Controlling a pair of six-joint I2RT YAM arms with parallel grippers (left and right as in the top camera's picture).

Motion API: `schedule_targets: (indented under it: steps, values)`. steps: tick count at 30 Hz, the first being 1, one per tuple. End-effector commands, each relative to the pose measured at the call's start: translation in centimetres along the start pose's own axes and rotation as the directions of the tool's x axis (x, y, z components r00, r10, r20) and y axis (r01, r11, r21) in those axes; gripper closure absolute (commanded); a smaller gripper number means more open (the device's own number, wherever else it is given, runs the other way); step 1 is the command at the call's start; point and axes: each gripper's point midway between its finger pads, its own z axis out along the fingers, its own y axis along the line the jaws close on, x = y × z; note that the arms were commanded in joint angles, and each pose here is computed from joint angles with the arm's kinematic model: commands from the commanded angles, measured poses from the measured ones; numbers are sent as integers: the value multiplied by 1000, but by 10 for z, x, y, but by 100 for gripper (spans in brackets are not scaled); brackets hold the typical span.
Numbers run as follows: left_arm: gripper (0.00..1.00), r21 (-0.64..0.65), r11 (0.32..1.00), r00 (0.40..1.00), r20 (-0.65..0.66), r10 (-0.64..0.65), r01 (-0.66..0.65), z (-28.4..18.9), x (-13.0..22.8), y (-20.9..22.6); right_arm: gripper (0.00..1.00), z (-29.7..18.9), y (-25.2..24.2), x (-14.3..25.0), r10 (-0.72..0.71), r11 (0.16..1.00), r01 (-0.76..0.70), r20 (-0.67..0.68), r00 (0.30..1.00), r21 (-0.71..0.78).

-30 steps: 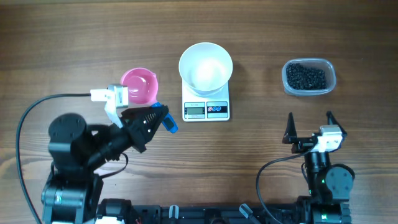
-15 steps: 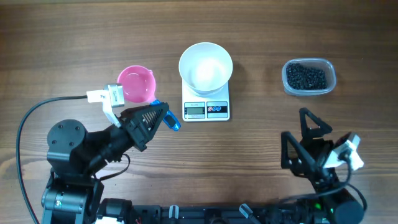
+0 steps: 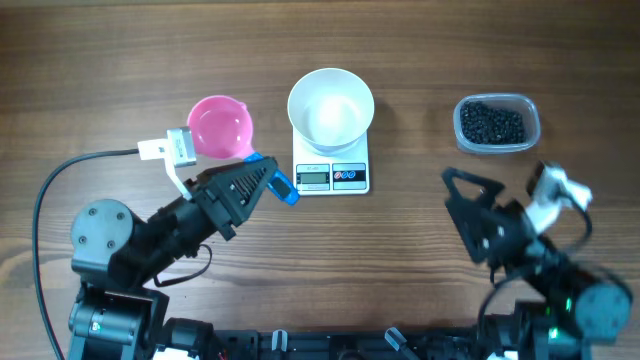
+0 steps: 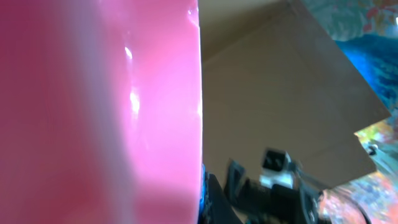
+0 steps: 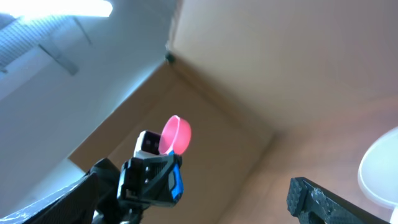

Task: Scoop item into bowl and weigh 150g on scale
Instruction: 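Bring the right gripper to the scoop handle beside the left gripper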

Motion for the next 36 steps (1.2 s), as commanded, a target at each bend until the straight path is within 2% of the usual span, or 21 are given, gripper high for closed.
schedule_targets:
  steps: [1, 6, 9, 12, 18, 22, 24, 27, 36]
  values:
    - [96, 0, 1000, 1000, 0, -16, 16, 4, 3, -2, 0, 20, -2, 3, 173, 985, -173, -175, 969, 18]
    - [96, -21, 999, 999, 5, -50, 50, 11, 4, 2, 0, 33, -21, 0, 447, 894, -439, -220, 867, 88]
    - [96, -36, 994, 995, 21, -100, 101, 16, 1, 6, 2, 42, -15, 6, 422, 904, -424, -266, 867, 51]
    - [96, -2, 997, 996, 20, -82, 82, 25, -3, 0, 2, 56, 2, 16, 388, 910, -413, -301, 871, -23]
    - [96, 73, 989, 991, 21, -132, 130, 44, -12, -12, 2, 85, 12, 45, 476, 859, -511, -316, 821, -34]
    - [96, 65, 985, 987, -7, -160, 160, 55, -7, -6, 9, 102, 15, 66, 513, 832, -554, -338, 789, -33]
    - [96, 55, 984, 986, -19, -168, 169, 60, -5, -2, 14, 107, 21, 68, 495, 833, -549, -346, 797, -73]
    - [96, 48, 982, 983, -33, -181, 182, 64, -2, 0, 16, 111, 25, 62, 479, 835, -538, -325, 816, -120]
    - [96, 52, 979, 979, -49, -195, 198, 67, 6, -5, 19, 119, 10, 61, 513, 828, -554, -280, 811, -89]
